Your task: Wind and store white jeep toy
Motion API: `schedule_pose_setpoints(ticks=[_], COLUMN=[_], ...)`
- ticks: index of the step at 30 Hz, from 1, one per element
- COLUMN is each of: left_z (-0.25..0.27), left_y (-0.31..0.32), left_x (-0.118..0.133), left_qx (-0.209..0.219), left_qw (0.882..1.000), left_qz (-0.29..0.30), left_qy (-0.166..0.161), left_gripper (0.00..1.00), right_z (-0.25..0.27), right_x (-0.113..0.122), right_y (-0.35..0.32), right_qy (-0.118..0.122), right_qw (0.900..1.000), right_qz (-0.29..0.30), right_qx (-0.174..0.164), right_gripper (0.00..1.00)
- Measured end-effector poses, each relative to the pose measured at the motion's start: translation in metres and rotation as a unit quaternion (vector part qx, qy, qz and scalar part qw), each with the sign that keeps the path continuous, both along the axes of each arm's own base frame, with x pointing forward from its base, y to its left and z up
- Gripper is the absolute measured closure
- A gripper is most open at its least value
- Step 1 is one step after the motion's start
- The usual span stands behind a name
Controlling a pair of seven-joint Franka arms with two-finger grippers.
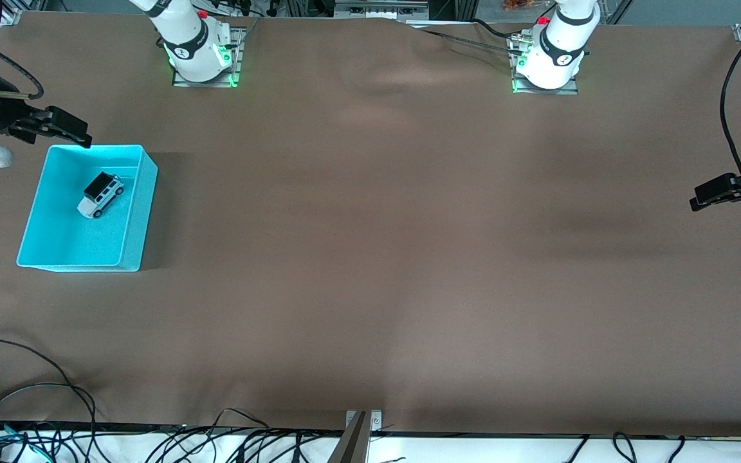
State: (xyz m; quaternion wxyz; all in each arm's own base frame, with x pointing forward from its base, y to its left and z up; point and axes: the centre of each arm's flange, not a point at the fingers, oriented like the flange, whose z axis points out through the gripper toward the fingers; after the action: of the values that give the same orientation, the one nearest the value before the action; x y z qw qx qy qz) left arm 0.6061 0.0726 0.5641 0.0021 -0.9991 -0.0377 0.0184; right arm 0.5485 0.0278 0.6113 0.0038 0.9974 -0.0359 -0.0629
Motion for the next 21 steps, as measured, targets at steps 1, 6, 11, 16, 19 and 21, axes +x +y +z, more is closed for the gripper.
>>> schedule_pose_setpoints(ticks=[1,6,11,16,19,21], left_z=[0.0000,0.0000,0.0000,0.0000,0.0000,0.0000], left_y=[0.0000,0.0000,0.0000,-0.0001,-0.0001,-0.0001], left_x=[0.0000,0.0000,0.0000,0.0000,0.0000,0.0000], left_qx=[0.000,0.000,0.000,0.000,0.000,0.000], left_qw=[1.000,1.000,1.000,1.000,1.000,1.000], left_qz=[0.000,0.000,0.000,0.000,0.000,0.000], left_qy=[0.000,0.000,0.000,0.000,0.000,0.000], left_gripper=[0.00,0.00,0.00,0.00,0.00,0.00], right_z=[-0.0001,-0.0006,-0.0009,-0.0008,-0.0007,-0.0007], right_x=[0.0000,0.0001,0.0003,0.0004,0.0005,0.0005], right_y=[0.0005,0.0026,0.0028,0.0029,0.0031,0.0031], right_qy=[0.000,0.001,0.001,0.000,0.000,0.000], right_qw=[1.000,1.000,1.000,1.000,1.000,1.000], right_qz=[0.000,0.002,0.003,0.003,0.003,0.003], right_qx=[0.000,0.000,0.000,0.000,0.000,0.000], right_gripper=[0.00,0.00,0.00,0.00,0.00,0.00])
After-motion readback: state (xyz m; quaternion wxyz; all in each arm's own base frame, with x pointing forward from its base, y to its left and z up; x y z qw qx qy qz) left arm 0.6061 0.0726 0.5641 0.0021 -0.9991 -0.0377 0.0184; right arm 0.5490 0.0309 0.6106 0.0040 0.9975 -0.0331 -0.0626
